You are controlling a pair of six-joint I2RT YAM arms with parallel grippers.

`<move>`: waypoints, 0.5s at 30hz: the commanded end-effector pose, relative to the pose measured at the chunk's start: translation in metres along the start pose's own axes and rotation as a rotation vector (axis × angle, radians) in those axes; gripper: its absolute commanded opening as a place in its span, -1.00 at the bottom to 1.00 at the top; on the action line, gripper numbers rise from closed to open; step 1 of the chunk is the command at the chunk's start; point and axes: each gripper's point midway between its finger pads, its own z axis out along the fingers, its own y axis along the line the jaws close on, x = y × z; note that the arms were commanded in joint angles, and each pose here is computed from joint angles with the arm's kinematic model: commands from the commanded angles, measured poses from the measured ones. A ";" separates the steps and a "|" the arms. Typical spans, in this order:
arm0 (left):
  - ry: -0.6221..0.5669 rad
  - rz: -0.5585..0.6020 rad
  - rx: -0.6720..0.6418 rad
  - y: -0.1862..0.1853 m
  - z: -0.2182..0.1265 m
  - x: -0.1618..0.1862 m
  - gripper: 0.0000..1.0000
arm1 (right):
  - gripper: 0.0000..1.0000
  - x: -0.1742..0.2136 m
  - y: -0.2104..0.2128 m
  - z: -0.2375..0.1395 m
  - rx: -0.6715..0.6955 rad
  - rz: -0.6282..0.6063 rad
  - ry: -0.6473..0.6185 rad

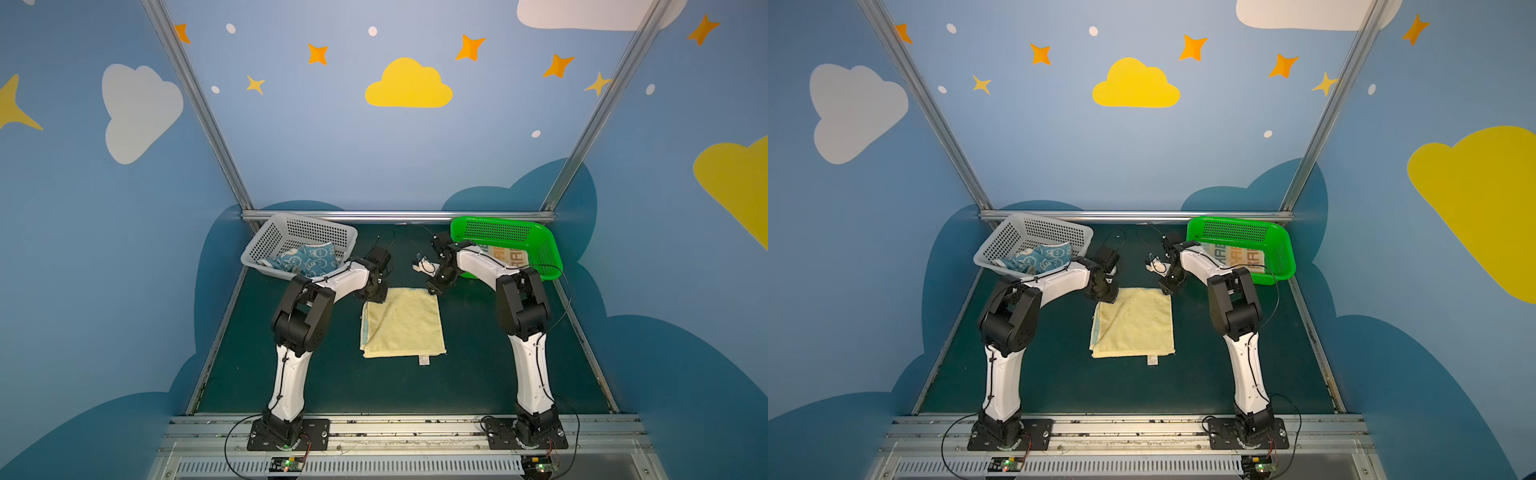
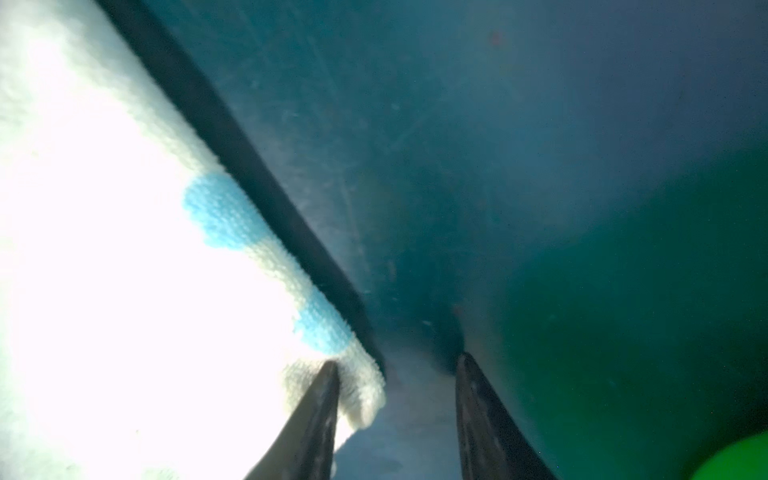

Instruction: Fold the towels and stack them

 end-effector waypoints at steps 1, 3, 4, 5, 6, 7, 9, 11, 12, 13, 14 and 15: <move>0.063 -0.005 -0.003 0.003 0.017 0.015 -0.39 | -0.29 0.005 0.020 0.011 -0.063 -0.034 0.049; 0.065 -0.008 -0.001 0.004 0.019 0.016 -0.48 | -0.45 0.008 0.024 0.014 -0.073 -0.037 0.065; 0.066 -0.007 -0.001 0.004 0.019 0.017 -0.53 | -0.56 0.009 0.025 0.014 -0.074 -0.037 0.072; 0.065 -0.006 0.000 0.004 0.019 0.016 -0.57 | -0.71 0.010 0.026 0.014 -0.078 -0.035 0.078; 0.064 -0.006 -0.001 0.004 0.019 0.016 -0.60 | -0.82 0.011 0.026 0.015 -0.081 -0.032 0.082; 0.064 -0.007 -0.001 0.004 0.019 0.017 -0.65 | -0.97 0.012 0.026 0.015 -0.077 -0.027 0.086; 0.062 -0.009 0.000 0.006 0.019 0.016 -0.80 | -1.00 0.013 0.024 0.014 -0.068 -0.016 0.092; 0.045 -0.009 -0.002 0.008 0.017 0.012 -0.92 | -1.00 0.013 0.018 0.010 -0.040 -0.001 0.088; 0.035 -0.009 -0.004 0.009 0.015 0.010 -0.92 | -1.00 0.013 0.013 0.008 -0.023 0.009 0.082; 0.018 -0.006 -0.006 0.010 0.012 0.007 -0.92 | -1.00 0.012 0.008 0.003 -0.008 0.024 0.072; -0.002 -0.004 -0.005 0.011 0.008 0.003 -0.92 | -1.00 0.011 0.005 0.000 0.001 0.035 0.061; -0.024 0.002 -0.006 0.012 0.004 -0.001 -0.92 | -1.00 0.009 0.000 -0.006 0.012 0.052 0.038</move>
